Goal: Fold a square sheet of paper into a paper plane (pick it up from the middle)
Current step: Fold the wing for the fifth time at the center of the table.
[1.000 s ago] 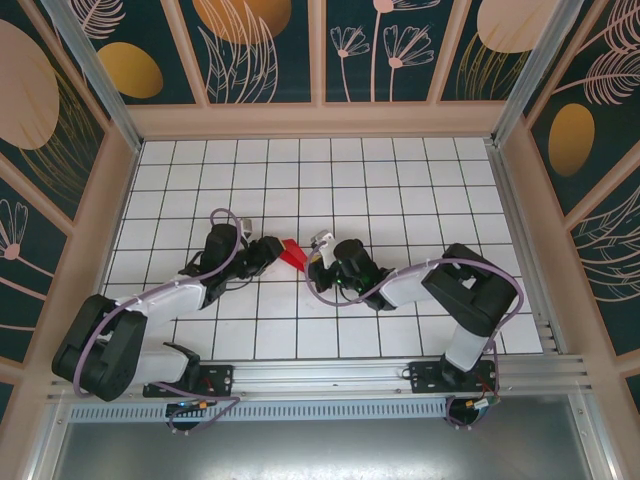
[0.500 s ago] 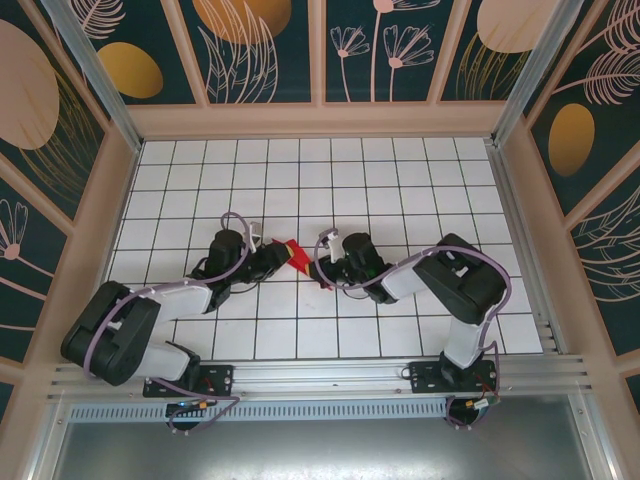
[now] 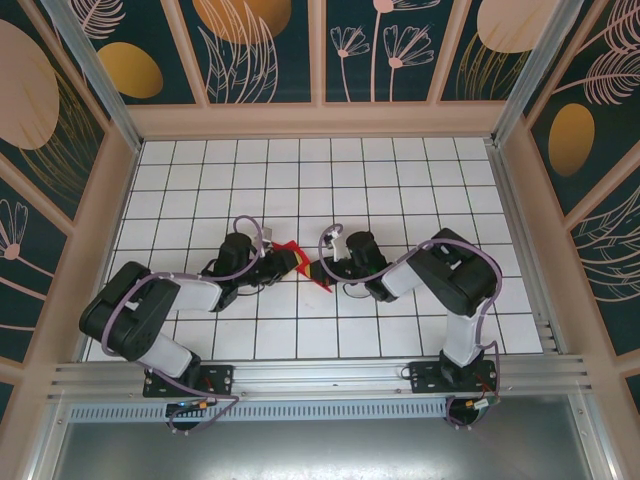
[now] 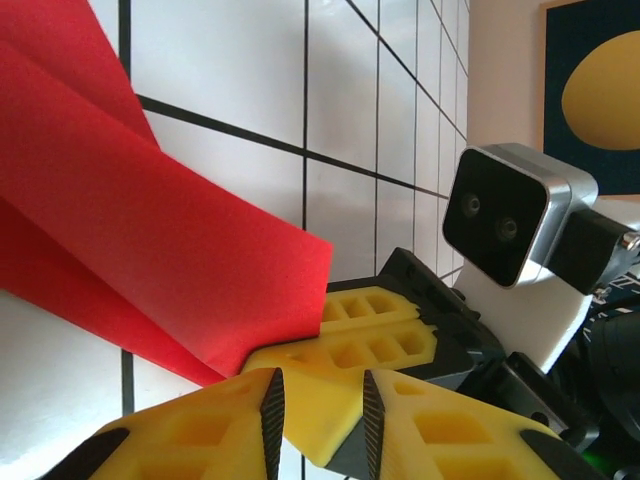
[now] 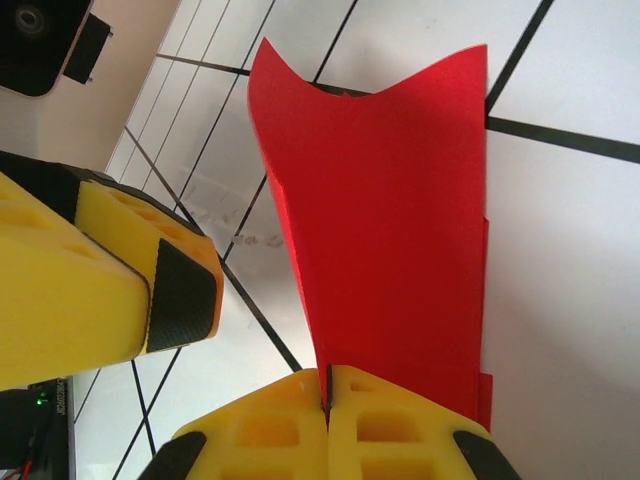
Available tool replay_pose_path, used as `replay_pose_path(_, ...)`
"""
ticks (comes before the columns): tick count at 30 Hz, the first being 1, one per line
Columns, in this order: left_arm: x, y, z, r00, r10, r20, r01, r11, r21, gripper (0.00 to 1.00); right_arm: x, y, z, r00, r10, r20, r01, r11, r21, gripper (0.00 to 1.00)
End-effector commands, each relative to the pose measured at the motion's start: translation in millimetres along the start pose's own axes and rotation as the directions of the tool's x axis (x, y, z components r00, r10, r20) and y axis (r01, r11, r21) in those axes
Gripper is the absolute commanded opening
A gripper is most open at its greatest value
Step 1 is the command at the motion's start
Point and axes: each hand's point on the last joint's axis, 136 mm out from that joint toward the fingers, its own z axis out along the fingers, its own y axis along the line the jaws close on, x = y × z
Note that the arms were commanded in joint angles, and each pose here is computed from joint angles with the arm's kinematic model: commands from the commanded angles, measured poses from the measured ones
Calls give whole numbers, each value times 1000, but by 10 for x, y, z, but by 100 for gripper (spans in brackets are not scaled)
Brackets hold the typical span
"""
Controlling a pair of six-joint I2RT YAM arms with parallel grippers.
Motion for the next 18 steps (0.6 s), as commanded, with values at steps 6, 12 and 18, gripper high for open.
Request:
replay_pose_path(6, -79, -97, 125, 999, 43, -2, -43, 998, 42, 29, -100, 72, 54, 1000, 31, 4, -31, 997, -65, 0)
replay_pose_path(12, -134, -30, 201, 999, 34, 7, -34, 999, 20, 26, -92, 31, 60, 999, 46, 1, -45, 998, -54, 0)
replay_pose_path(18, -133, 69, 227, 1000, 29, 10, -29, 1000, -10, 25, -77, -7, 82, 999, 44, -19, -44, 998, -33, 0)
